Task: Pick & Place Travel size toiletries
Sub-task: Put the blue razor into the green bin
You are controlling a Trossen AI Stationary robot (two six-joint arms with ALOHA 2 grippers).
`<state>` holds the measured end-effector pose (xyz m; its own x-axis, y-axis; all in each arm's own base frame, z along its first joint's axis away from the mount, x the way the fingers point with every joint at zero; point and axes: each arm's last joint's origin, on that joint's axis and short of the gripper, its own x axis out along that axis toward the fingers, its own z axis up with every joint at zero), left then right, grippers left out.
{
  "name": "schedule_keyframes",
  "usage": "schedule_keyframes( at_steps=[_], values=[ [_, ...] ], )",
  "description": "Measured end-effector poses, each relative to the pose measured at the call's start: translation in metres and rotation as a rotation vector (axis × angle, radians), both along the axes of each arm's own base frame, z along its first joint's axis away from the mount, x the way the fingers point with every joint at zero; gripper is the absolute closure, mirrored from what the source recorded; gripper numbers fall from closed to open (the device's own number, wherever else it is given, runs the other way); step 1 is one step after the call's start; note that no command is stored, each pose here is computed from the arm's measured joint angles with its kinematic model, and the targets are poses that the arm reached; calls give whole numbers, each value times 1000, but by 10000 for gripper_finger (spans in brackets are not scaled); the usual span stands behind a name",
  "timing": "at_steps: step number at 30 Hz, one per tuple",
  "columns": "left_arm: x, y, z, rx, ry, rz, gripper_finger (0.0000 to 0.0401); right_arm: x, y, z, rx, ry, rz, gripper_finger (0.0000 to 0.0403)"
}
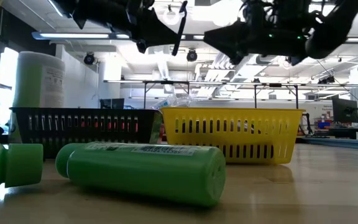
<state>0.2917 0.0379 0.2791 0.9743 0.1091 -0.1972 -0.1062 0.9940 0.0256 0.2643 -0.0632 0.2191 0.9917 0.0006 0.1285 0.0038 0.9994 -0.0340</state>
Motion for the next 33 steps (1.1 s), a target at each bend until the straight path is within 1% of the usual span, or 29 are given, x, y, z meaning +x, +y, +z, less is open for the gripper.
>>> schedule_keyframes(
  at_steps=[3,5,8,11,16,22,33],
  values=[
    [0,0,0,0,-2,-2,375,14,0,2,30,1,18,254],
    [0,0,0,0,-2,-2,375,23,0,1,34,8,26,236],
    [0,0,0,0,-2,-1,375,36,1,-3,37,22,40,223],
    [0,0,0,0,-2,-1,375,45,2,-4,35,26,64,223],
    [0,0,-1,-2,7,-1,375,55,5,1,29,12,91,234],
    [0,0,-1,-2,13,-1,375,58,6,5,23,-8,95,257],
    [0,0,-2,-3,16,0,375,58,6,5,23,-7,93,335]
  ],
)
